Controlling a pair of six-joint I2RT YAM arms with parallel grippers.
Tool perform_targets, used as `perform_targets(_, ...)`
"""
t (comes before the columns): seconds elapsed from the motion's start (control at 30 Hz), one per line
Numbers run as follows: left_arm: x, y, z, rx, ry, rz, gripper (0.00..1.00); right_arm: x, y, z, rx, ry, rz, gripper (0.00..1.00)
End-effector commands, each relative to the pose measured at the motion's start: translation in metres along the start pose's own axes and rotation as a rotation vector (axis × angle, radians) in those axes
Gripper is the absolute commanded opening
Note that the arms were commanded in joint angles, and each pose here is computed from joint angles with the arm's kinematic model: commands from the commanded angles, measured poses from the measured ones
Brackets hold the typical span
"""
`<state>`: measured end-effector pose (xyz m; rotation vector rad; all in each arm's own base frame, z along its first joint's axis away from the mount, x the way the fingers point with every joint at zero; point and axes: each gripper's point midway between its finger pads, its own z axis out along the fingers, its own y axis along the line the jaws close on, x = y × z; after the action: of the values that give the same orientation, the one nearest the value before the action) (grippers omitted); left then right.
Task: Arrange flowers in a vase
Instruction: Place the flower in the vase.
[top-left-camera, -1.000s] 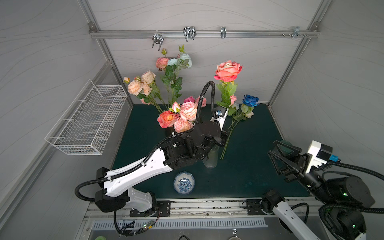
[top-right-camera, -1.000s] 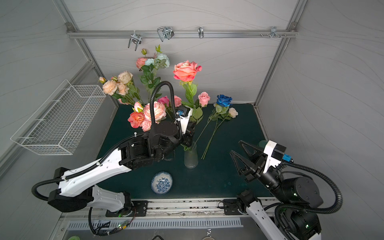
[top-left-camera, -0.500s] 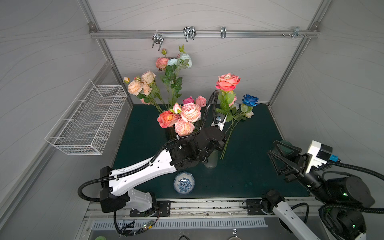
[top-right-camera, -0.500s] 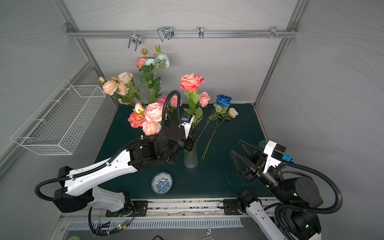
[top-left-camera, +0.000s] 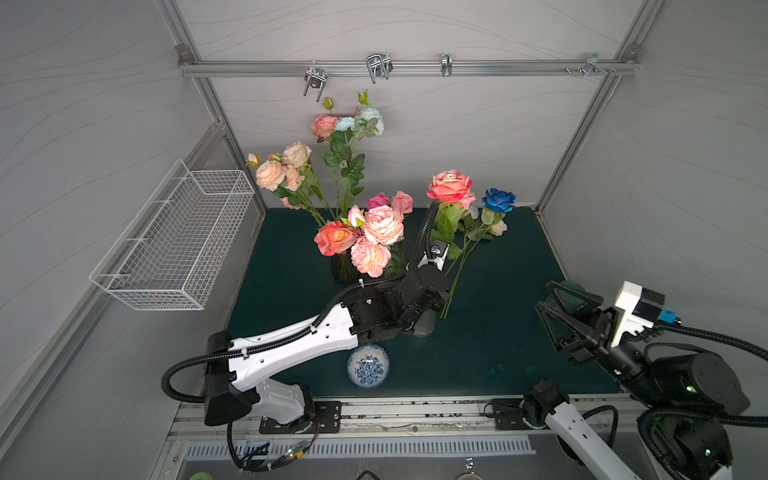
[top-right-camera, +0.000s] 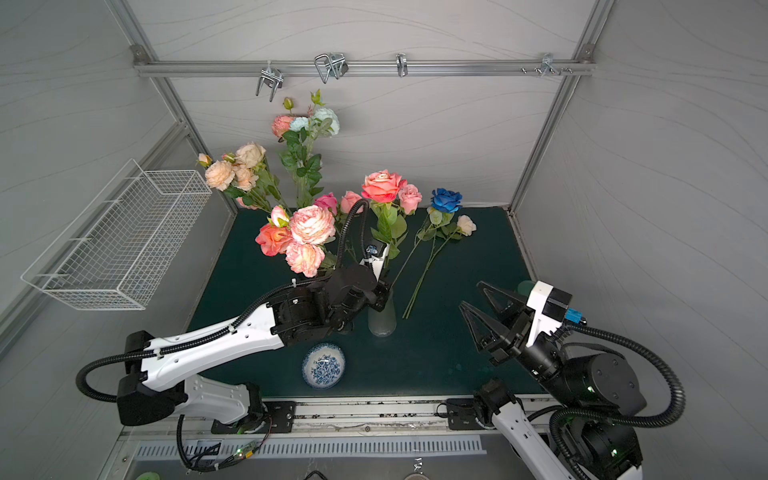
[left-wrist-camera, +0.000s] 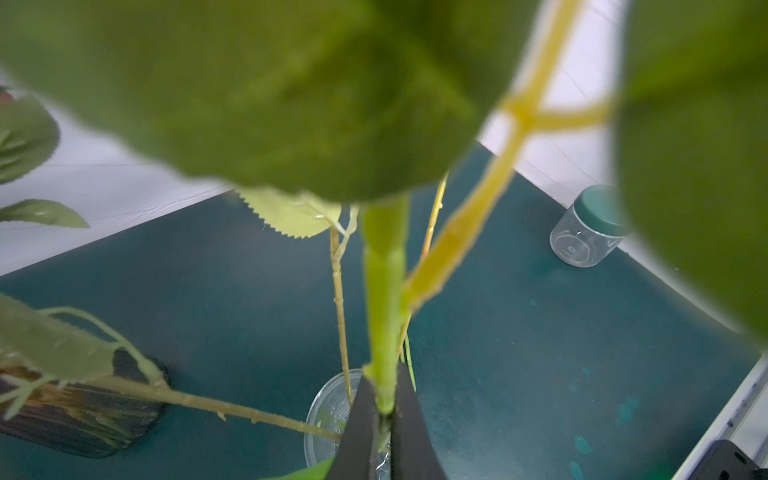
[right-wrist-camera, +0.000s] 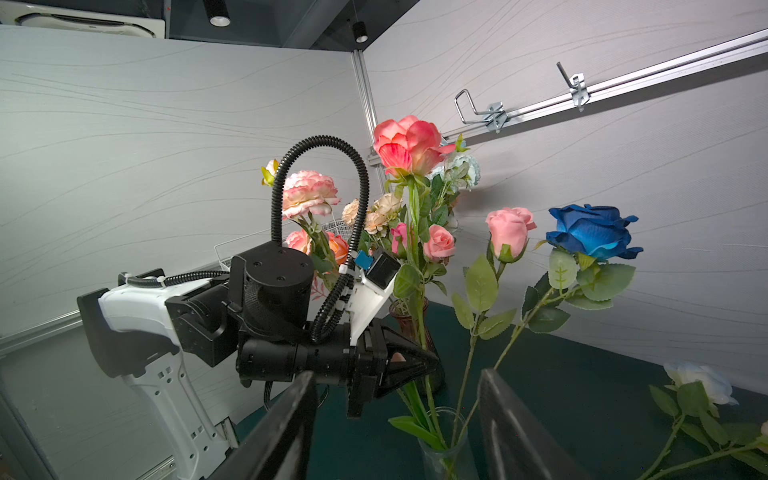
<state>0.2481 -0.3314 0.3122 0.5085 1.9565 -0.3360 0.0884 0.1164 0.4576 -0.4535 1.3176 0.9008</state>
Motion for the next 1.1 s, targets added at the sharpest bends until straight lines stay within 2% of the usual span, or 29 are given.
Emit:
perform_targets(0.0,-0.006,0.005,-0.007,0.0,-0.032,-0.048,0.16,-0.006,0.006,-0.007,-0.018,-0.019,-0.008,0.63)
perform_targets(0.17,-0.013,0.001,-0.014,0.044,-0.049,-0.066,0.37,-0.006,0.006,-0.006,-0.02,-0.018,-0.004,0.63)
perform_targets(0.43,-0.035,-0.013,-0.032,0.157,-0.083,-0.125,0.56,-0.004,0.007,-0.005,-0.026,-0.014,0.001,0.65)
perform_targets(0.6,-0.054,-0.033,-0.056,0.279,-0.117,-0.139,0.6,0.001,0.005,0.0,-0.03,0.002,0.017,0.67)
perform_targets(0.77,-0.084,-0.062,-0.102,0.471,-0.209,-0.108,0.63,0.011,0.0,0.004,-0.019,0.024,0.036,0.68)
perform_targets(0.9,-0.112,-0.073,-0.146,0.608,-0.302,-0.098,0.64,0.029,-0.011,0.009,0.016,0.07,0.074,0.68)
perform_targets(1.07,-0.134,-0.076,-0.204,0.747,-0.401,-0.062,0.69,0.095,-0.05,0.012,0.174,0.194,0.213,0.69)
